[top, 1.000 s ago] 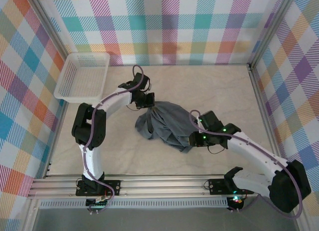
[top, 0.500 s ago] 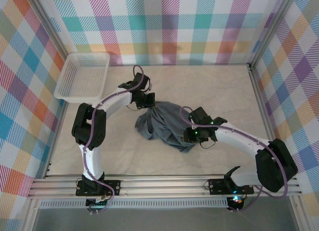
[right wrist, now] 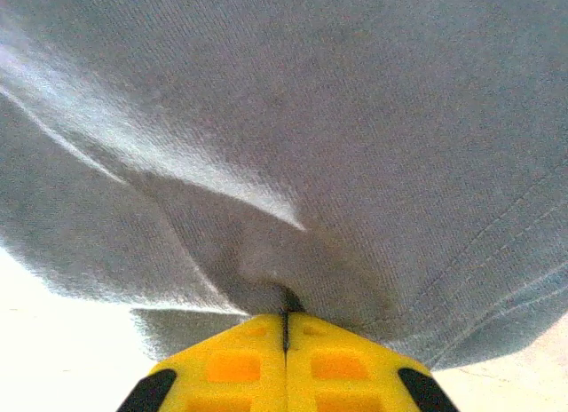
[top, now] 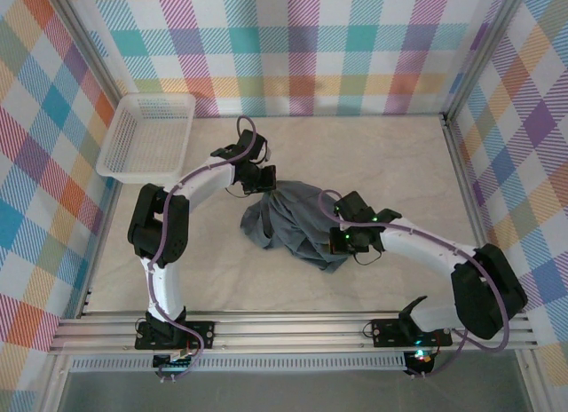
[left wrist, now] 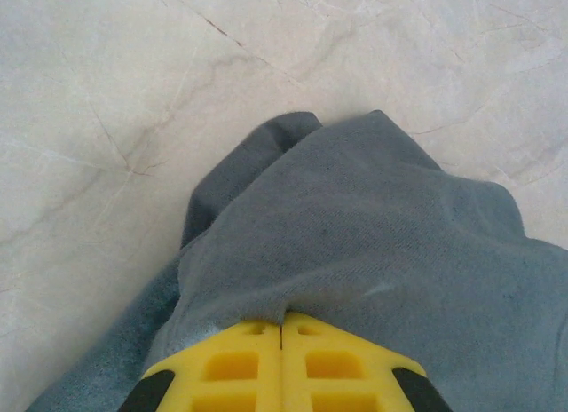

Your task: Fold the inside-out t-shirt

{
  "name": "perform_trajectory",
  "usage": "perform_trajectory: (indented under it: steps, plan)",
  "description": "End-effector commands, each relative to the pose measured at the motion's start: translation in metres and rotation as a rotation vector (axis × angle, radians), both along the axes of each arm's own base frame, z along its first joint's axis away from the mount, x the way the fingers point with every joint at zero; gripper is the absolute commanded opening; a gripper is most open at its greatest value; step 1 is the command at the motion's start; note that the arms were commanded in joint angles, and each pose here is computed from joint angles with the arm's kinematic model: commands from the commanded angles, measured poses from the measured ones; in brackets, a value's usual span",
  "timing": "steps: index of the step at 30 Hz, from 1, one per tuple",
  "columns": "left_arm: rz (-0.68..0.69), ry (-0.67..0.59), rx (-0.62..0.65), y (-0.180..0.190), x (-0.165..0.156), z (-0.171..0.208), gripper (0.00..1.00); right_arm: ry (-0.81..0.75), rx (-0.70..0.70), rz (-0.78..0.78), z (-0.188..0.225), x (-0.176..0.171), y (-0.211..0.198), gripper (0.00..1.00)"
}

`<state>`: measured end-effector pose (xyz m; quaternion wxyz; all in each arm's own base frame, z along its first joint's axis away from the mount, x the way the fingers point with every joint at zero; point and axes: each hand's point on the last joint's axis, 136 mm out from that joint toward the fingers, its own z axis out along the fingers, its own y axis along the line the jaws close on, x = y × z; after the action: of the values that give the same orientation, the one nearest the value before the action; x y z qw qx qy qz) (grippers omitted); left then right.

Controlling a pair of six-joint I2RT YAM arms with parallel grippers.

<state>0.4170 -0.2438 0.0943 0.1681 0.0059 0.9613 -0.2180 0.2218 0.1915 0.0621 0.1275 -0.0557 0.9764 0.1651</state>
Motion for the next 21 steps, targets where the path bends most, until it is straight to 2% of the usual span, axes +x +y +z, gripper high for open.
perform_trajectory:
  steps: [1,7,15,16,18,20,21]
  plan:
    - [-0.01,-0.02,-0.014,0.001,0.0,0.014,0.0,-0.038,0.045,0.006,0.023,0.002,0.007,0.0]
    - [-0.006,-0.019,0.0,0.003,-0.001,0.013,0.0,-0.087,0.101,-0.009,0.05,-0.001,0.006,0.0]
    - [-0.006,-0.035,0.042,0.012,0.003,0.012,0.0,-0.262,0.159,-0.007,0.123,0.002,-0.003,0.0]
    - [-0.008,-0.055,0.041,0.015,0.004,0.017,0.06,-0.275,0.16,0.002,0.127,0.002,-0.003,0.0]
    - [-0.022,-0.134,-0.012,0.018,0.009,0.043,0.31,-0.29,0.149,0.024,0.133,0.002,-0.004,0.0]
    - [-0.066,-0.263,-0.074,0.016,0.008,0.087,0.43,-0.303,0.141,0.055,0.138,0.002,-0.003,0.0]
    - [-0.142,-0.34,-0.125,0.008,0.001,0.113,0.47,-0.306,0.137,0.075,0.142,0.003,-0.002,0.0]
